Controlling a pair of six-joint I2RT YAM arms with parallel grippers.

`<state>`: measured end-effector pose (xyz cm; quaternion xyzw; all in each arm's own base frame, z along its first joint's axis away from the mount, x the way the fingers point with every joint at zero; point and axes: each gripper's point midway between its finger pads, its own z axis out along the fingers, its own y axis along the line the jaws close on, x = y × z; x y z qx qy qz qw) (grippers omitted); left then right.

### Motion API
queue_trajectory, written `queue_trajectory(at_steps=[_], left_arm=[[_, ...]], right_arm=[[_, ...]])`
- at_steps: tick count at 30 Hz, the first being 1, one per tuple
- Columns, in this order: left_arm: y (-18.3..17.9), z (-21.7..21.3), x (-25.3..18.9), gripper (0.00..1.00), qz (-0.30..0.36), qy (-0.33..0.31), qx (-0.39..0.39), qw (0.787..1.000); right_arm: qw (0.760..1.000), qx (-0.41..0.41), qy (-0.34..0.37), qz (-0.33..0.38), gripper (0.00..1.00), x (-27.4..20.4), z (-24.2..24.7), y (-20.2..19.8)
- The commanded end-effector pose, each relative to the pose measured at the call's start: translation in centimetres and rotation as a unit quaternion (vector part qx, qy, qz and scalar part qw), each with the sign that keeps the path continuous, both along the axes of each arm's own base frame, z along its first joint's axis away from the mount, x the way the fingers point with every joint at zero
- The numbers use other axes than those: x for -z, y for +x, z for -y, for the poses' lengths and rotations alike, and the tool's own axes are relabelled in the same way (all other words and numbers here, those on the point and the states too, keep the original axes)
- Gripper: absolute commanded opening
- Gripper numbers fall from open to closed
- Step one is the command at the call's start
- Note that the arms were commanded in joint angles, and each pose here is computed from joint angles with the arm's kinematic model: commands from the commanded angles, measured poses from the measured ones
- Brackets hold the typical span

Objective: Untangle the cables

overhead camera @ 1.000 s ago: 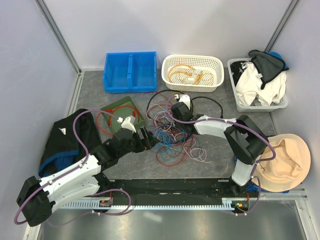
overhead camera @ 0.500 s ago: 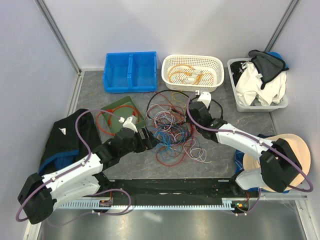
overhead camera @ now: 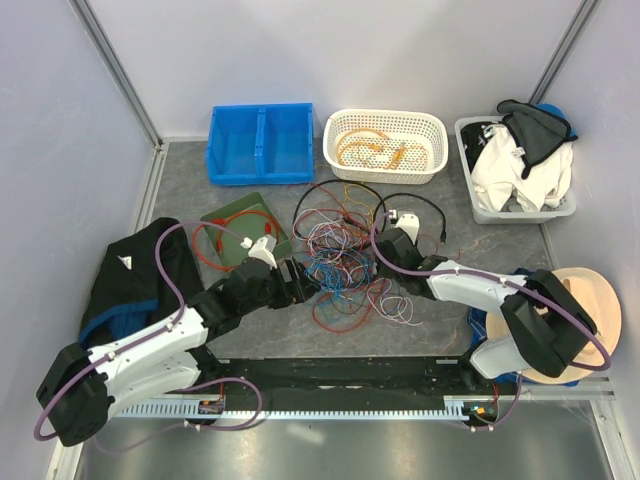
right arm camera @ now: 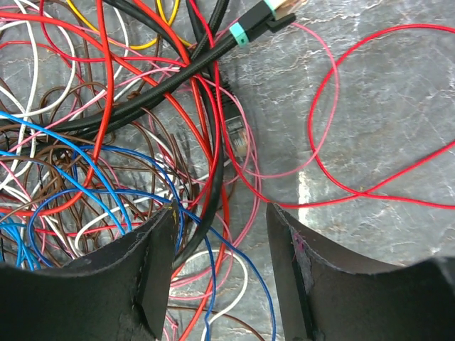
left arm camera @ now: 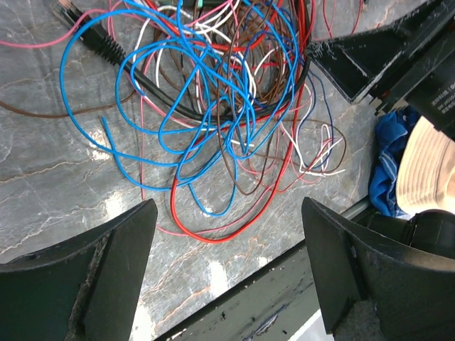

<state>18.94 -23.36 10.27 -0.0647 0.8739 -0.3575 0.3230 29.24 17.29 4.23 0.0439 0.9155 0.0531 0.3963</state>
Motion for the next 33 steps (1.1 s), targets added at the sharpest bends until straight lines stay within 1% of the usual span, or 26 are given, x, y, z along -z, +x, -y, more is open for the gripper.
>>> queue_trajectory(at_steps=[1,2,9,14,18,21,23,28,33], left_arm=[[-0.1,0.4,-0.7,0.89,0.010,-0.021,0.003,1.000],[-0.1,0.2,-0.7,0.89,0.011,-0.022,-0.001,1.000],[-0.2,0.3,-0.1,0.89,0.002,-0.017,0.001,1.000],[-0.2,0.7,0.5,0.89,-0.009,-0.017,0.005,1.000],[-0.6,1.0,1.0,0.89,-0.024,-0.017,0.014,0.999],[-0.8,0.9,1.3,0.89,-0.028,-0.016,0.014,0.999],[-0.8,0.9,1.2,0.89,-0.027,-0.018,0.014,0.999],[-0.9,0.8,1.1,0.89,-0.024,-0.021,0.016,0.999],[-1.1,0.7,1.1,0.89,-0.023,-0.023,0.017,0.999]], right_arm=[[0.999,-0.007,0.027,0.023,0.59,-1.8,-1.8,1.1],[0.999,-0.010,0.026,0.023,0.57,-1.9,-1.8,0.8],[0.998,-0.044,0.020,0.039,0.56,-3.1,-2.7,-2.8],[0.999,-0.017,0.006,0.047,0.58,-3.6,-0.8,-3.5],[0.997,0.028,-0.030,0.059,0.62,-3.6,1.5,-3.0],[0.995,0.089,-0.033,0.035,0.64,-2.1,4.9,-1.5],[0.995,0.093,-0.018,0.011,0.64,-0.8,5.2,-0.9],[0.993,0.119,-0.017,0.014,0.64,0.0,6.3,1.4],[0.993,0.119,-0.025,0.006,0.64,1.0,5.9,3.0]])
